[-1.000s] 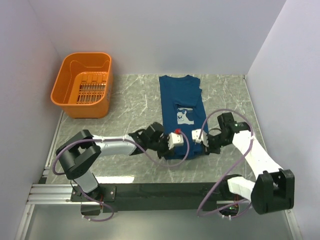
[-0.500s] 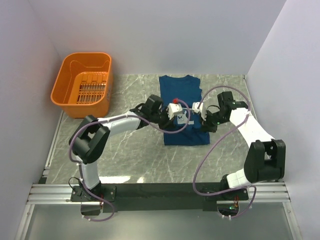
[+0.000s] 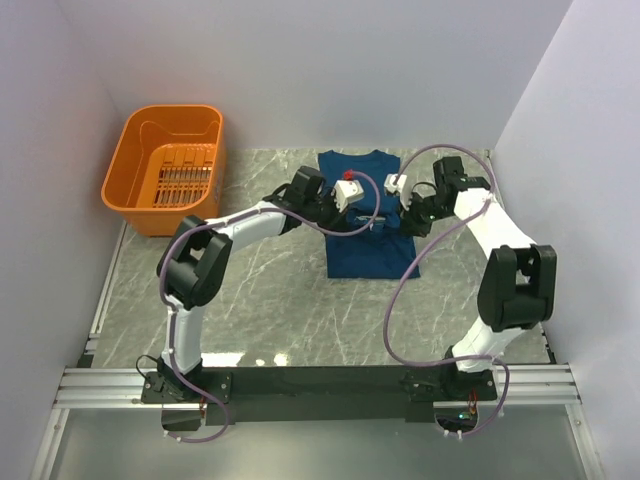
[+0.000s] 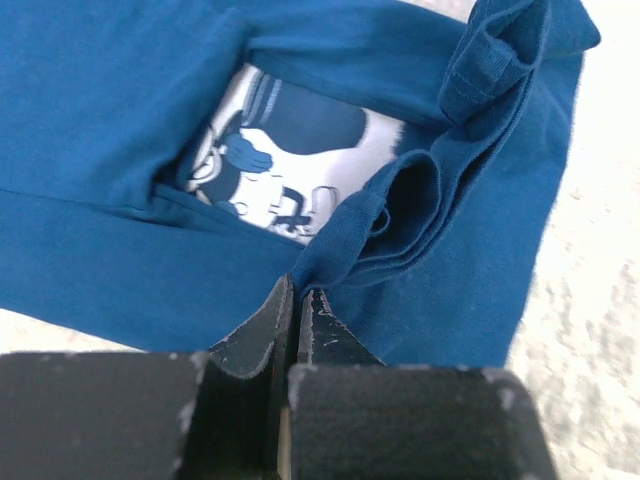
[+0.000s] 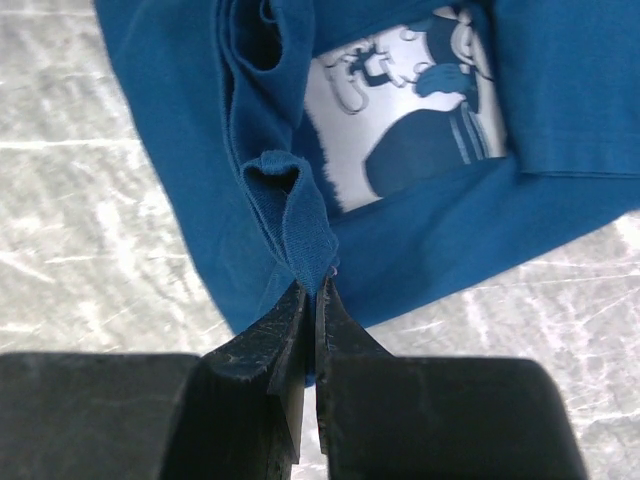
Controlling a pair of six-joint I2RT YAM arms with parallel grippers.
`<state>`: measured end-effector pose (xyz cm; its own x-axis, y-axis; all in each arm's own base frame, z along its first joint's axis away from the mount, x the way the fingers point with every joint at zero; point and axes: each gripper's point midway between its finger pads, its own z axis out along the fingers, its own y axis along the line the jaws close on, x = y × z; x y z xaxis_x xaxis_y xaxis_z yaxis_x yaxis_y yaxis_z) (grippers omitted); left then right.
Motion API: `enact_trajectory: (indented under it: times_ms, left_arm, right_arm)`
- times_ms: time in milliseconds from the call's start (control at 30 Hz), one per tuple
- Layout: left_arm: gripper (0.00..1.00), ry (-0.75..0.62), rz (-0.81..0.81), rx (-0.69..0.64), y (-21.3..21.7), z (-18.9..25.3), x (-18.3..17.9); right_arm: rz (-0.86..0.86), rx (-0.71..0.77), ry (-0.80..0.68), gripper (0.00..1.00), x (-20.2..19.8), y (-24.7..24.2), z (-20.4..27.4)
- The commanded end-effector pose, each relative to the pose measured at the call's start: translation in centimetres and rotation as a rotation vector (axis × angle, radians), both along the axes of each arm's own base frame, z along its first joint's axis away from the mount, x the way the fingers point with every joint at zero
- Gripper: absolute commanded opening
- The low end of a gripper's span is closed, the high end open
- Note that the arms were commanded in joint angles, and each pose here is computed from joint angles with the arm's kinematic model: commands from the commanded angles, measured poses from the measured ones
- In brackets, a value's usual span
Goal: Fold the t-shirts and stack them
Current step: Fold the tshirt
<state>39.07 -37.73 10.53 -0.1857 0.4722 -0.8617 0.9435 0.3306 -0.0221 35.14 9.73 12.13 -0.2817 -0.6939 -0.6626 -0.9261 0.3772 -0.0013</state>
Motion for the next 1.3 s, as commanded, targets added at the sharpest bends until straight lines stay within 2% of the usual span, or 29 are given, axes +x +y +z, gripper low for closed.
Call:
enact_trajectory:
  times_ms: [0,367,1267]
  left_arm:
    - [0.01,-0.048,0.024,-0.024,-0.5,1.4,2.4]
    - [0.01,-0.087,0.102,-0.035,0.2,1.5,6.2]
    - [0.01,-0.128,0.235,-0.031,0.3,0.6,12.3]
  right_arm:
    - [-0.039,0.004,-0.032,0.00,2.4,-0.3,1.0]
    - [-0.108,0.017,-0.025,0.00,6.1,-0.6,0.3]
    - [-0.308,0.042,-0.049,0.00,13.3,-1.0,-0.4]
